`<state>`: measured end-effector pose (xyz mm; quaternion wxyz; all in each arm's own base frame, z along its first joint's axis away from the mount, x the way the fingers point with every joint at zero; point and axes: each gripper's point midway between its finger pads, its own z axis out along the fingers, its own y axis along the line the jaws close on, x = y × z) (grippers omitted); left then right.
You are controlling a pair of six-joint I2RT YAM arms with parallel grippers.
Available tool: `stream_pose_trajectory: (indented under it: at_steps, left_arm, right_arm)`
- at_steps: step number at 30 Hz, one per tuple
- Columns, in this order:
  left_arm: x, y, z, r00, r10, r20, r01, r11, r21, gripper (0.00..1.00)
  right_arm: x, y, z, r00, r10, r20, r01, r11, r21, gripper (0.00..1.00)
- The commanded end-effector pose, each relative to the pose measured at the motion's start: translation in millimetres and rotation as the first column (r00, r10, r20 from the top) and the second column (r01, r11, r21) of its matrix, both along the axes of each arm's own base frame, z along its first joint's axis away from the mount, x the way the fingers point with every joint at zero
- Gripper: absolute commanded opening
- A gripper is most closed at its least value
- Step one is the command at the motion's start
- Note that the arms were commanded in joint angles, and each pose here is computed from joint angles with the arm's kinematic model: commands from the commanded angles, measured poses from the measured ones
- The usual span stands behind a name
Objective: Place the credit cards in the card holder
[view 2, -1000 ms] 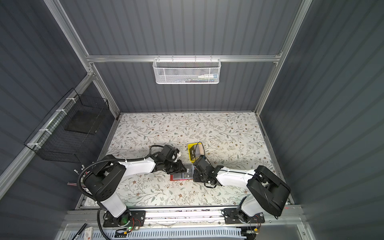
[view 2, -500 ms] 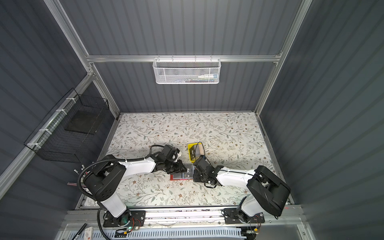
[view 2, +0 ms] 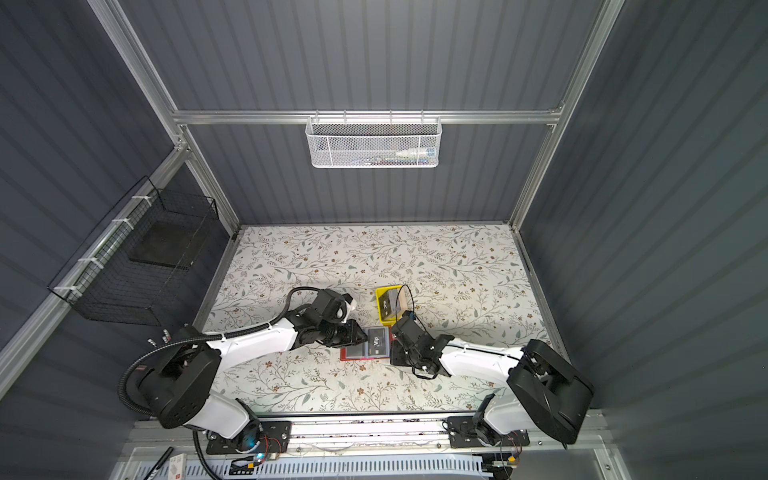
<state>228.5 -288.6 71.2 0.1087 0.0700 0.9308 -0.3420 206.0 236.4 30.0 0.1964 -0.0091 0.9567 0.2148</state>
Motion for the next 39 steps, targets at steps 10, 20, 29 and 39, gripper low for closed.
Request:
stream_pose_trajectory:
  at_steps: [10, 20, 29, 39]
  left_arm:
    - [-7, 60, -9, 0.996, 0.089, -0.002, -0.089, 0.996, 0.011, 0.34]
    - [-7, 71, -32, 0.987, 0.138, -0.087, -0.140, 0.990, -0.013, 0.36]
    - [-6, 63, -35, 0.988, 0.106, -0.115, -0.113, 0.992, -0.053, 0.38]
    - [-13, 63, -47, 0.985, 0.081, -0.151, -0.088, 0.995, -0.044, 0.40]
  right_arm:
    - [4, -11, 6, 0.999, -0.038, -0.013, 0.038, 0.999, 0.023, 0.21]
    - [7, -14, -1, 0.997, -0.041, -0.058, 0.045, 0.997, 0.057, 0.23]
    - [10, -3, -5, 0.997, -0.007, -0.080, 0.014, 0.996, 0.091, 0.22]
    - [8, -2, -16, 0.993, -0.003, -0.116, 0.011, 0.997, 0.072, 0.19]
